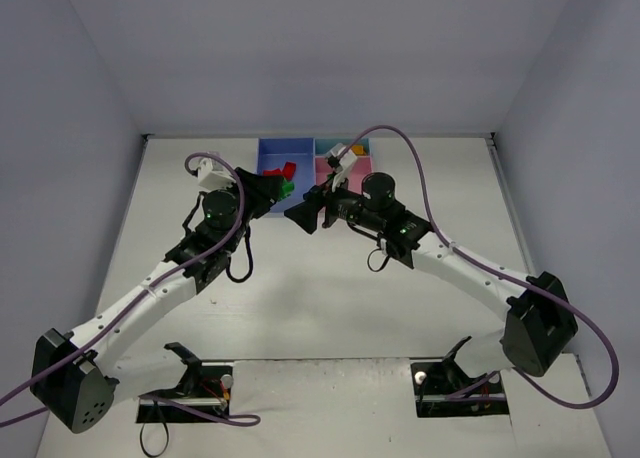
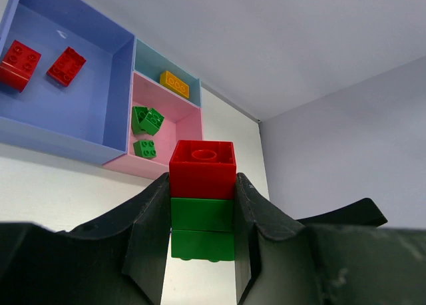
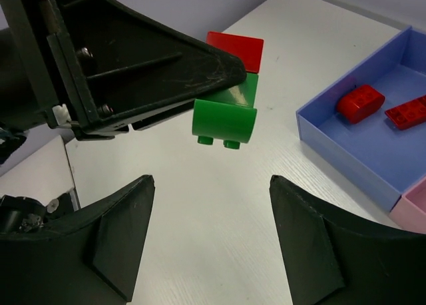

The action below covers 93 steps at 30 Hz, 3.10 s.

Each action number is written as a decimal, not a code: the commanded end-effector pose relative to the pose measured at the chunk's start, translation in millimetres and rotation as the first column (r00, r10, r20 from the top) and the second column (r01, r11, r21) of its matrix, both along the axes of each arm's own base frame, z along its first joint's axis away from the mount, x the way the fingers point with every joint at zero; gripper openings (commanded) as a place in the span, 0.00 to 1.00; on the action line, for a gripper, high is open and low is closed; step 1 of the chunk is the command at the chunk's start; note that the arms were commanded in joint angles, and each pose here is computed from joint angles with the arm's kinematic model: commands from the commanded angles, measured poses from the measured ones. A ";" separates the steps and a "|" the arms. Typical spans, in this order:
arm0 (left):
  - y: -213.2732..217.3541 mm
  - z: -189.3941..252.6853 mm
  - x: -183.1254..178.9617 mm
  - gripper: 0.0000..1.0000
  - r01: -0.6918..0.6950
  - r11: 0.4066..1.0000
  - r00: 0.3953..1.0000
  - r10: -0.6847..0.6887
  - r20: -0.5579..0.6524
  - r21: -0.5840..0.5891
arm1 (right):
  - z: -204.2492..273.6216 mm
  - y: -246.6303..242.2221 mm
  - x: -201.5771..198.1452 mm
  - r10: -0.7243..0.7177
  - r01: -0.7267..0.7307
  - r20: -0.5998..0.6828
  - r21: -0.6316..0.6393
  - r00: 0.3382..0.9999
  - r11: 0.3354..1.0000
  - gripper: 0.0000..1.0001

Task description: Sort the legos into containers by color

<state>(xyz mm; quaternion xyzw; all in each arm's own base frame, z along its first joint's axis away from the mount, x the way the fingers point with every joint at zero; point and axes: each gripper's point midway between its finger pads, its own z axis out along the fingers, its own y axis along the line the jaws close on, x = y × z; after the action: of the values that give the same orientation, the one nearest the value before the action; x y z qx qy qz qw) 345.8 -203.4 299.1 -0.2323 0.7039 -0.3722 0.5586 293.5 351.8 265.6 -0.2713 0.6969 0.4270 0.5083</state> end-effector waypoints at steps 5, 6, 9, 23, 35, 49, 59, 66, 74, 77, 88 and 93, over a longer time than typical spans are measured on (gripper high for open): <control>-3.2 48.8 0.1 0.00 0.005 0.994 0.994 0.007 0.105 -0.113 | 57.6 21.8 9.9 0.000 -0.017 0.144 0.120 0.990 0.993 0.64; -3.9 48.9 0.2 0.00 0.007 0.994 0.994 0.005 0.107 -0.112 | 56.8 22.9 12.6 -0.006 -0.011 0.145 0.121 0.989 0.993 0.64; -5.8 47.3 0.8 0.00 0.010 0.994 0.994 0.002 0.106 -0.110 | 55.8 25.3 17.7 -0.017 0.000 0.143 0.121 0.990 0.993 0.63; -7.5 36.4 1.1 0.00 0.014 0.994 0.996 -0.005 0.091 -0.105 | 60.5 28.6 40.1 -0.088 0.065 0.176 0.130 0.980 0.989 0.52; 0.0 35.7 4.5 0.00 -0.027 0.996 0.994 0.037 0.106 -0.087 | 37.9 23.5 33.2 -0.082 0.068 0.143 0.100 0.986 0.993 0.00; 7.7 21.7 14.3 0.00 -0.036 0.996 0.990 0.024 0.137 0.080 | -43.7 -56.7 41.4 -0.266 0.266 0.016 -0.108 0.964 0.958 0.00; 6.8 -1.5 -22.0 0.00 0.113 0.832 0.935 -0.274 0.225 0.543 | -79.6 -133.7 155.8 -0.546 0.516 -0.035 -0.284 0.837 0.808 0.01; -2.3 -1.3 -41.9 0.00 0.178 0.736 0.866 -0.432 0.250 0.654 | -122.6 -138.3 203.2 -0.603 0.544 -0.086 -0.348 0.793 0.764 0.13; -20.6 -12.9 -51.5 0.00 0.235 0.600 0.767 -0.598 0.233 0.764 | -106.1 -126.9 212.7 -0.561 0.511 -0.078 -0.326 0.824 0.795 0.46; -23.9 -13.5 -51.5 0.00 0.223 0.557 0.737 -0.634 0.235 0.800 | -91.5 -123.0 199.3 -0.522 0.475 -0.086 -0.310 0.849 0.823 0.54; -35.4 -14.6 -45.4 0.00 0.184 0.474 0.668 -0.703 0.245 0.861 | 12.1 -72.0 100.4 -0.150 0.142 -0.084 -0.091 0.985 0.986 0.66; -38.4 -14.2 -42.5 0.00 0.153 0.446 0.645 -0.721 0.253 0.882 | 30.4 -41.3 46.7 0.069 -0.071 -0.128 -0.011 0.989 0.997 0.66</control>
<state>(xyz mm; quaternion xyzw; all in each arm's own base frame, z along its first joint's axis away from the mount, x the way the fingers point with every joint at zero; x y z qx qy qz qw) 297.7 -235.3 244.9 0.3614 0.6686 -0.2132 0.6139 379.9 287.1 278.9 -0.2270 0.7574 0.3799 0.4801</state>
